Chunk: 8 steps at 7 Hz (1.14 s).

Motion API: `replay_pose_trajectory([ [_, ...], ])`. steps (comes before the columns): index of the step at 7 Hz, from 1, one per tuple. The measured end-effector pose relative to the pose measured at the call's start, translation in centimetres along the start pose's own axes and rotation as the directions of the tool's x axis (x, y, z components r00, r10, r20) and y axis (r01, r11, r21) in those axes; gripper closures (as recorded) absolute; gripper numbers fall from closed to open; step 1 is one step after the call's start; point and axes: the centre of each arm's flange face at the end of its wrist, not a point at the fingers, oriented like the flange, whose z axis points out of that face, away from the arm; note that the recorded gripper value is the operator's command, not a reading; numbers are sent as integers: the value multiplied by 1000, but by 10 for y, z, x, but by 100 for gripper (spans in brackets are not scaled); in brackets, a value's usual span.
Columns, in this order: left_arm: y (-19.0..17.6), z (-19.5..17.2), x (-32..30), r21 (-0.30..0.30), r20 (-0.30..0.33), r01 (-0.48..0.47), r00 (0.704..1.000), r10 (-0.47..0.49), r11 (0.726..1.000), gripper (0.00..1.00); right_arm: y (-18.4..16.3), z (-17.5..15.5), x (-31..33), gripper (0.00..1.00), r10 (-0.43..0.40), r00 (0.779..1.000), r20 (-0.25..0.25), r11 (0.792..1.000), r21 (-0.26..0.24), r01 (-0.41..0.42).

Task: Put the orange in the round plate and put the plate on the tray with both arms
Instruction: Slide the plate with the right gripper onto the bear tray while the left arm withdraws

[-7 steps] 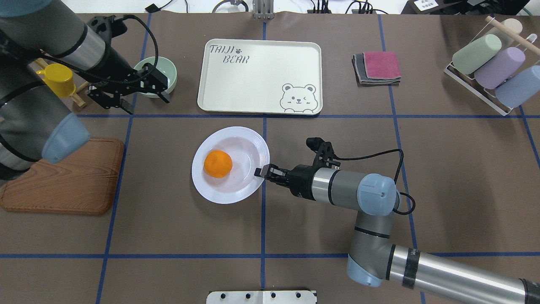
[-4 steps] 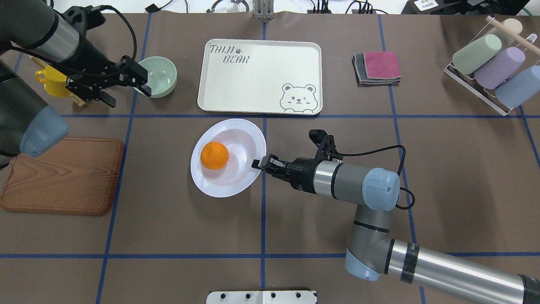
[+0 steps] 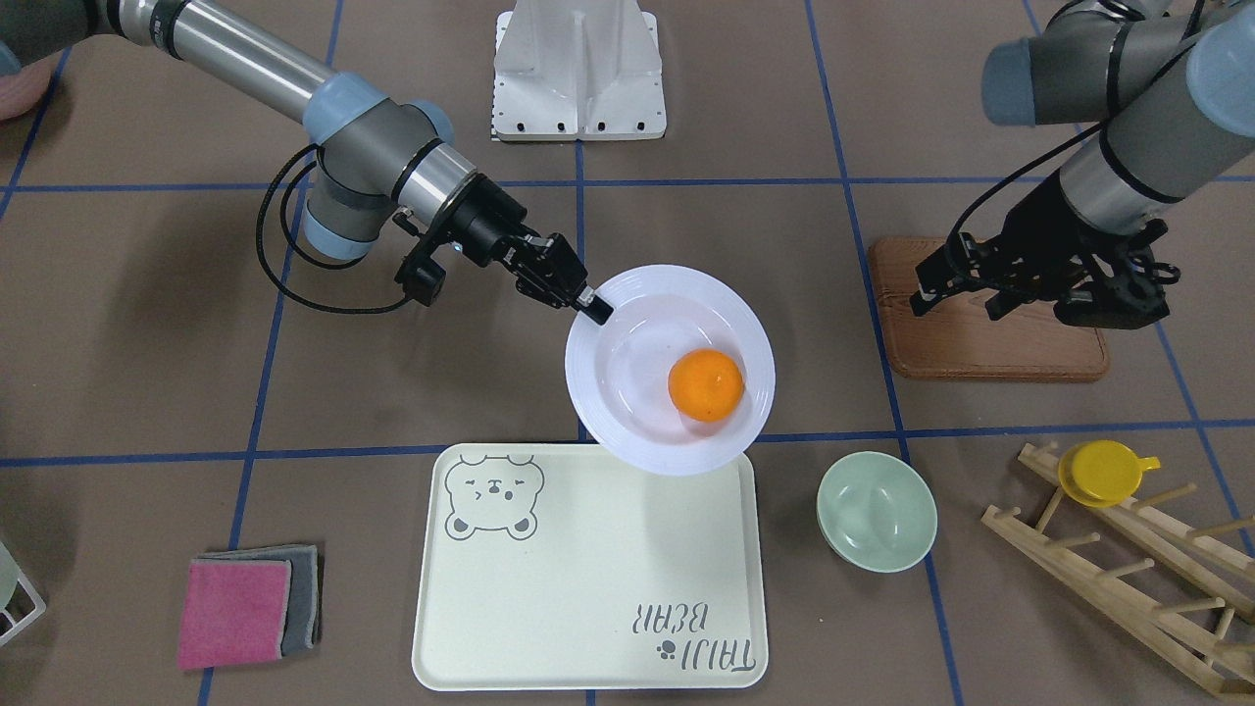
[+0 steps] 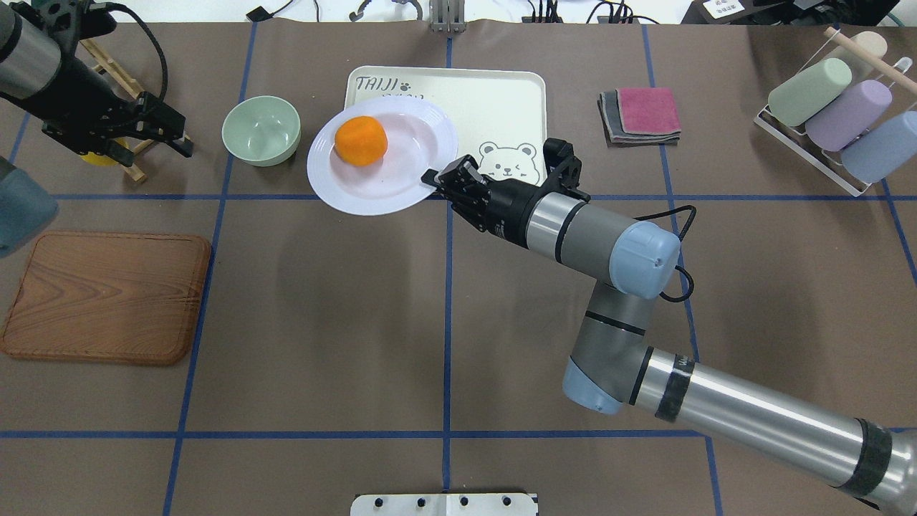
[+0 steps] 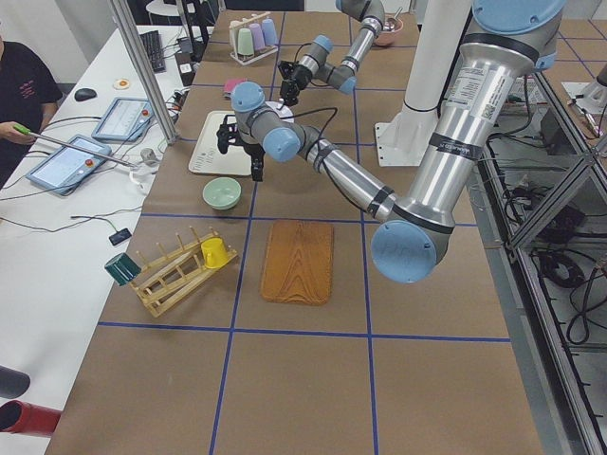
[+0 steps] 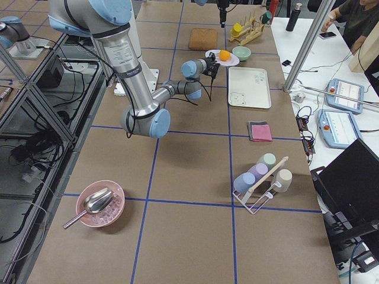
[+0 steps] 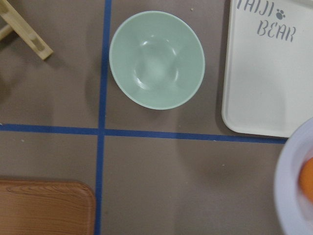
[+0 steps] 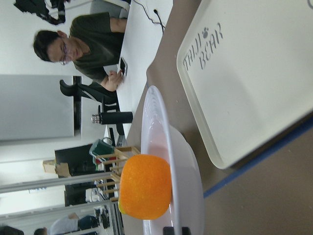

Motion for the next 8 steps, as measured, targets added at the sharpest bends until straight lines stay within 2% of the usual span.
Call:
replay_pose_trajectory([
  [1, 0, 2, -18, 13, 34, -37, 999, 36, 999, 3, -11, 24, 1, 100, 32, 999, 16, 995, 93, -34],
  [2, 1, 6, -33, 22, 68, -73, 995, 71, 997, 3, -21, 43, 11, 100, 46, 999, 10, 984, 171, -47],
  [3, 1, 9, -45, 24, 96, -106, 990, 103, 994, 3, -30, 54, 24, 100, 48, 999, -17, 972, 230, -43],
  [6, 1, 14, -58, 18, 119, -137, 984, 134, 990, 3, -38, 72, 49, 100, 35, 988, -148, 945, 327, 16],
  [7, 1, 14, -58, 18, 119, -138, 984, 135, 990, 3, -33, 76, 55, 38, 32, 983, -183, 939, 342, 33],
  [8, 1, 14, -59, 18, 120, -138, 984, 135, 990, 3, -29, 80, 60, 14, 27, 975, -219, 933, 355, 54],
])
